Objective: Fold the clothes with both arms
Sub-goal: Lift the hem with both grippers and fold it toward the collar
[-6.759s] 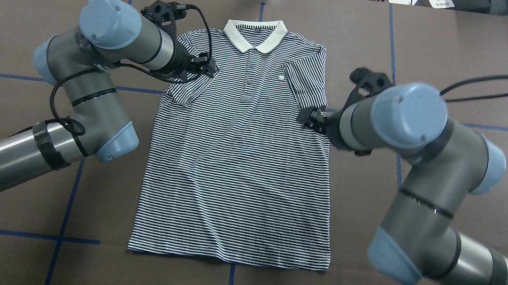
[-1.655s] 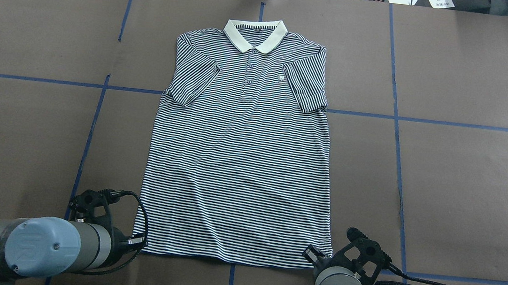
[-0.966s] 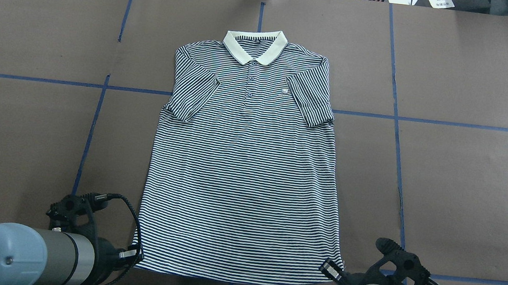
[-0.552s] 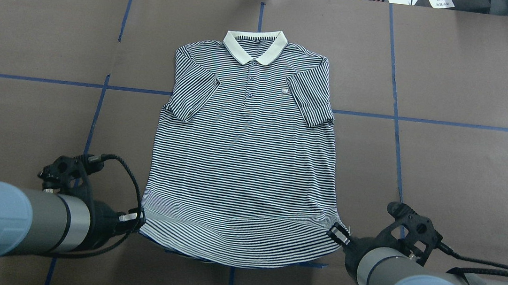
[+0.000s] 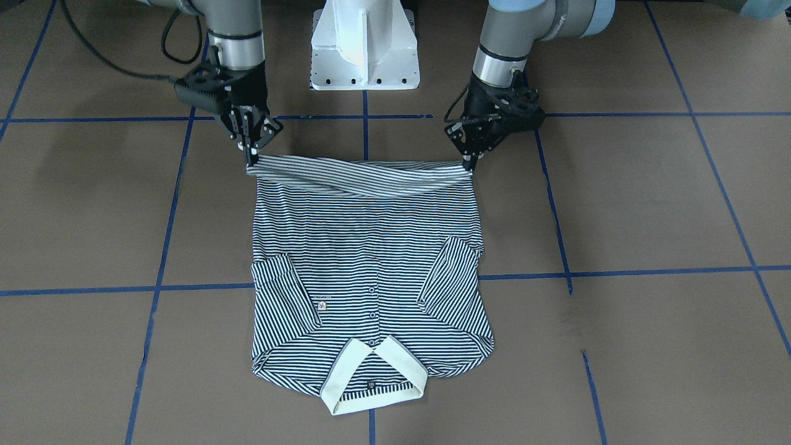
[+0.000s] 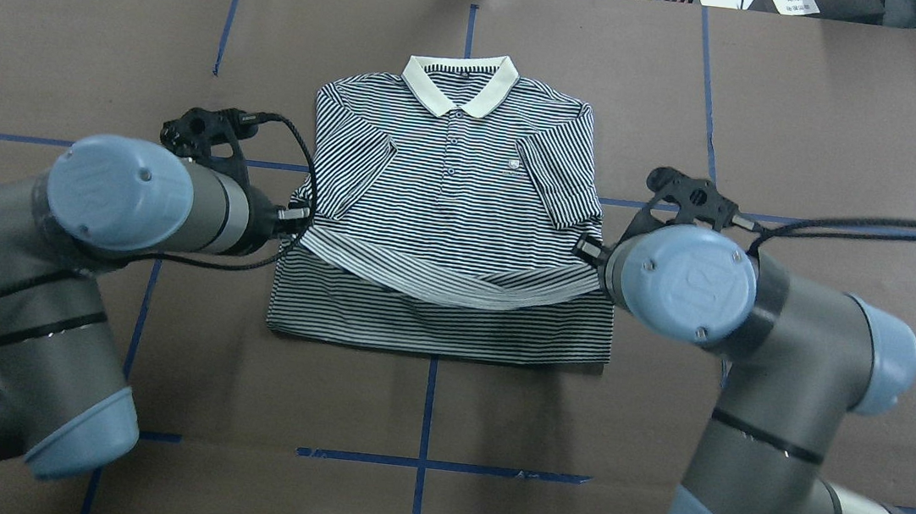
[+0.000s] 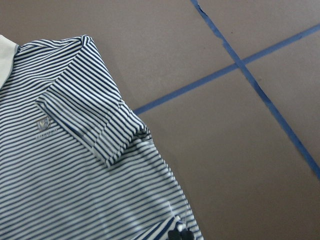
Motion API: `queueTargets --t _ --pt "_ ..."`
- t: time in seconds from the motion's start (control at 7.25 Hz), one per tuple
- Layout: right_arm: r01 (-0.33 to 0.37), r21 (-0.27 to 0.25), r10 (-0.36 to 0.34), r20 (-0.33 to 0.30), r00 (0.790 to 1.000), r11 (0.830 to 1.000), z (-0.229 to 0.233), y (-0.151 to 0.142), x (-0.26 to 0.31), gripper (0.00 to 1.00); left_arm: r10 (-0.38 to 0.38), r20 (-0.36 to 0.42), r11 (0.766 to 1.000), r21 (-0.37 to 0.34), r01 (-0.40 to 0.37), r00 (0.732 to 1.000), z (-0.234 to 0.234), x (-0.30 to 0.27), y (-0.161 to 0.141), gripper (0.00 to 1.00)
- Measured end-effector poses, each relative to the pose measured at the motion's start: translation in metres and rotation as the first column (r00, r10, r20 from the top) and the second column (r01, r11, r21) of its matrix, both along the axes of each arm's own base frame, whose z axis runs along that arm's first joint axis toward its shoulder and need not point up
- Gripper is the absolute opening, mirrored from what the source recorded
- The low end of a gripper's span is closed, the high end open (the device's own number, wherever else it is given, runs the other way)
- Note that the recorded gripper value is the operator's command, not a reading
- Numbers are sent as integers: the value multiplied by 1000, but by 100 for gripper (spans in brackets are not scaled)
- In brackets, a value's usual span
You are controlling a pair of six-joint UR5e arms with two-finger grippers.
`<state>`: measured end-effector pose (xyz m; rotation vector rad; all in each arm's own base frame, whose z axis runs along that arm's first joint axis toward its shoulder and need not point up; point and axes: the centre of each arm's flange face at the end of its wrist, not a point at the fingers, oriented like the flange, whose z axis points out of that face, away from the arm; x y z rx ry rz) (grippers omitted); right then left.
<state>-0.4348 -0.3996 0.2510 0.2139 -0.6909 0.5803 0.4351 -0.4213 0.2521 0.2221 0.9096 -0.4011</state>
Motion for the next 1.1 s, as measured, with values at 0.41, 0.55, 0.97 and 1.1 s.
queueTargets --t 0.41,0.55,0.97,1.1 --pt "1 12 -1 -35 999 1000 44 -142 -19 0 -84 25 994 71 83 996 24 10 -114 0" --pt "-9 1 9 -41 999 1000 46 -176 -33 0 -101 37 992 84 98 994 28 16 -137 0" --pt "-29 6 29 -18 999 1000 59 -239 -60 0 -150 67 979 151 138 986 67 40 -181 0" --pt "-33 10 33 -14 999 999 61 -248 -62 0 -157 76 977 158 143 985 77 45 -188 0"
